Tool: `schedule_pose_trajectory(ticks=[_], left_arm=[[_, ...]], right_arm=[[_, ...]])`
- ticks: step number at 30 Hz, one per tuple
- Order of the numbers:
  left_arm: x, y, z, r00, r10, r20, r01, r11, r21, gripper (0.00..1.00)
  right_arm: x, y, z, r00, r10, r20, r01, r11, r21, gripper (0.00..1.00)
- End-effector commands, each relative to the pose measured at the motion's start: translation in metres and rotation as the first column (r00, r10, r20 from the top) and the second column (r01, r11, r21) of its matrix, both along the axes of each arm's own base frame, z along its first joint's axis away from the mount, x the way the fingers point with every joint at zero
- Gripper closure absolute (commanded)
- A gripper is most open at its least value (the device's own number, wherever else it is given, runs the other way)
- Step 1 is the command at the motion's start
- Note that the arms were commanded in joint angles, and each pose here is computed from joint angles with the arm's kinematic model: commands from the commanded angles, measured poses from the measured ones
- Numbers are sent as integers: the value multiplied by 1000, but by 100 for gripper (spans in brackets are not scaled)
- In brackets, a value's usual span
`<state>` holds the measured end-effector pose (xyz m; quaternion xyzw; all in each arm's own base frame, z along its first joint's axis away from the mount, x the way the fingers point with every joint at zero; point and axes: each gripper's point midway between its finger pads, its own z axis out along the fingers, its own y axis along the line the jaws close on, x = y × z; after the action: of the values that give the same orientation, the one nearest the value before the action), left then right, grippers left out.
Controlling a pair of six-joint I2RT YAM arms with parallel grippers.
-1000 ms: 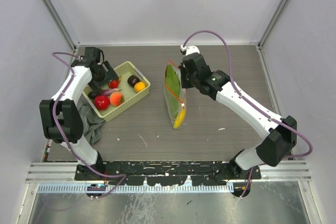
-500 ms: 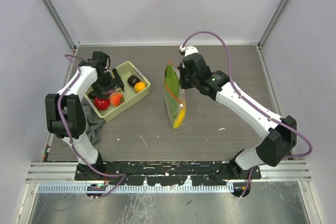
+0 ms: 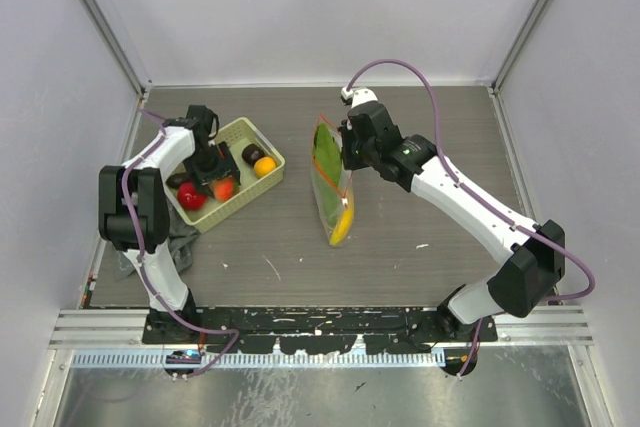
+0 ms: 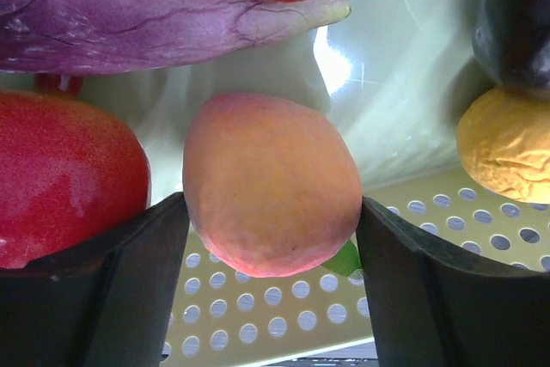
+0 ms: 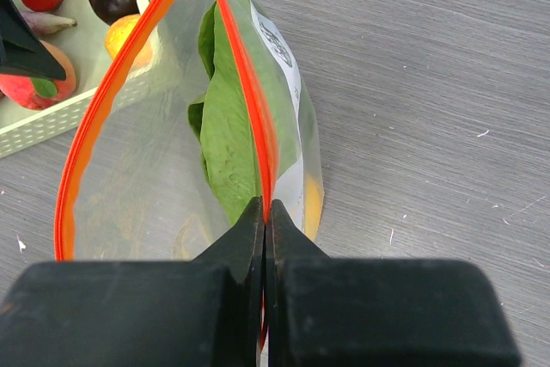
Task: Place the food in the zip-top bag and seal the zipper
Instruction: Pick up the fake fruit from the bin.
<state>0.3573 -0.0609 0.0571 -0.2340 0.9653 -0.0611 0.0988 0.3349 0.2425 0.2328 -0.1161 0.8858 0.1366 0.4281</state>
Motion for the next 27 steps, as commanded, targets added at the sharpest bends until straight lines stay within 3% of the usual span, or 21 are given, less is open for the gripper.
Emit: schedule_pose_trajectory(ticks=[1,4,17,21,27], left_arm=[[2,-9,8,999,-11,37,12,999,-30,35],[3,-11,22,997,-7,78,10,999,-43,47],[-3,-16,86,955,-34,296,43,999,-21,51],[-6,-34,116,914,-79,398,100,995,-31,51],[-17,-73,178,799,-160,580,224,974,-40,51]], right_arm=[[0,2,28,997,-5,71,0,998,67,99],[-1,1,31,997,-11,75,6,997,71,99],[-1,0,37,997,-39,72,32,995,95,99],[0,0,40,996,-43,72,36,994,100,99],[-2,-1,41,997,-48,64,41,994,98,99]])
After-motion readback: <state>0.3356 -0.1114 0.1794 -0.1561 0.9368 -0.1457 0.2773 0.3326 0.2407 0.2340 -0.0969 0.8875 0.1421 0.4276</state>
